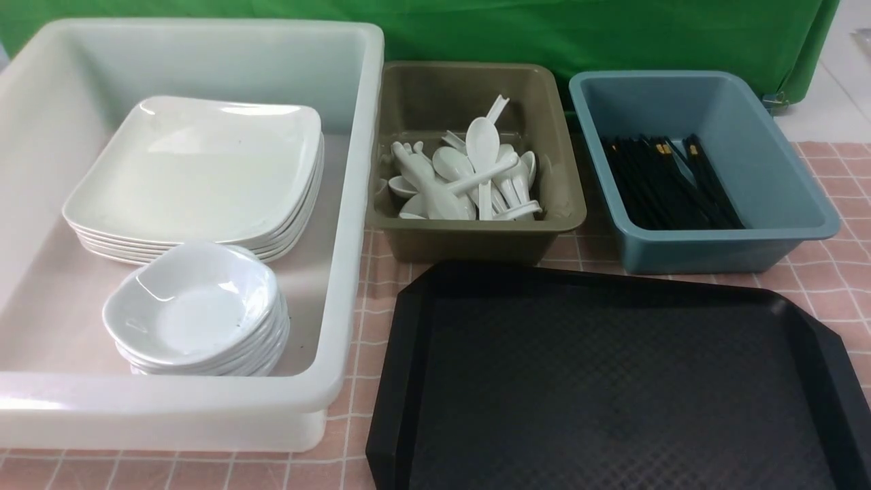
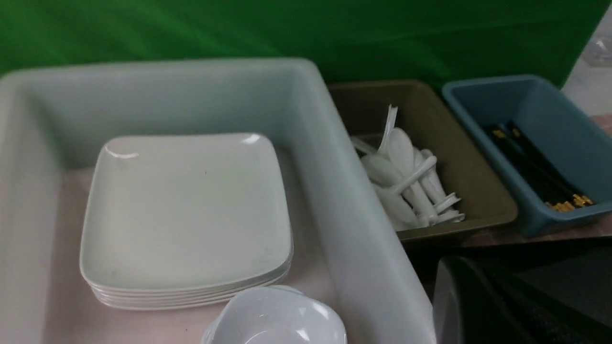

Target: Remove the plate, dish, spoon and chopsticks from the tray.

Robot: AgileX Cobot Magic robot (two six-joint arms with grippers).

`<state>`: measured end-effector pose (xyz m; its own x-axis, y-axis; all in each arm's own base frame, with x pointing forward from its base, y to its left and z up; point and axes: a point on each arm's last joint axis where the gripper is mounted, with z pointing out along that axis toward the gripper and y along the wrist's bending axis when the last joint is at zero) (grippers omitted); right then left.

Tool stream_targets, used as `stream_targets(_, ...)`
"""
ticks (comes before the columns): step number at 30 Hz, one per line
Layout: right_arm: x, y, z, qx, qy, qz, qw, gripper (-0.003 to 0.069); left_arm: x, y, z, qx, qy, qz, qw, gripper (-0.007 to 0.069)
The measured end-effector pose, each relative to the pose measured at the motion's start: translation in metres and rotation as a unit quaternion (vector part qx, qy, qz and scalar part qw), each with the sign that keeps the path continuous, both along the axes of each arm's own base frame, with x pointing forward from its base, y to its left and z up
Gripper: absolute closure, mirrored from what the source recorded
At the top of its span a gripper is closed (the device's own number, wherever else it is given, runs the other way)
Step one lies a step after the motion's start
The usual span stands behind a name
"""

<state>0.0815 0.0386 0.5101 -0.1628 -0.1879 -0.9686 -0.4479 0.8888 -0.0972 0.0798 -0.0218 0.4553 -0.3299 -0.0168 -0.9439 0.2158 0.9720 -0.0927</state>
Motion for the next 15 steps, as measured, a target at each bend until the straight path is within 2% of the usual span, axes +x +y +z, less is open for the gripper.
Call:
stream_targets(1, -0.006, -0.003, 0.0, 0.007, -0.015, -0.003, 1.0, 0.0626, -0.003, 0.0, 0.0, 0.0, -0.004, 0.0, 1.0, 0.062)
stream_targets(2, -0.023, -0.011, -0.022, 0.046, -0.053, -0.021, 0.997, 0.0626, -0.031, -0.004, -0.01, 0.004, -0.027, -0.001, 1.0, 0.062)
stream_targets(5, -0.031, -0.015, -0.05, 0.08, -0.073, -0.032, 0.994, 0.0626, -0.047, -0.005, -0.025, 0.004, -0.037, 0.0, 0.999, 0.062)
stream_targets(6, -0.043, -0.021, -0.072, 0.12, -0.115, -0.038, 0.985, 0.0626, -0.057, -0.006, -0.036, 0.002, -0.051, 0.004, 0.999, 0.062)
stream_targets(11, -0.057, -0.029, -0.145, 0.173, -0.21, -0.046, 0.961, 0.0626, -0.062, -0.005, -0.082, -0.003, -0.05, 0.013, 0.999, 0.062)
stream_targets(15, -0.064, -0.033, -0.176, 0.203, -0.27, -0.048, 0.94, 0.0625, -0.056, -0.004, -0.108, -0.013, -0.041, 0.017, 0.999, 0.062)
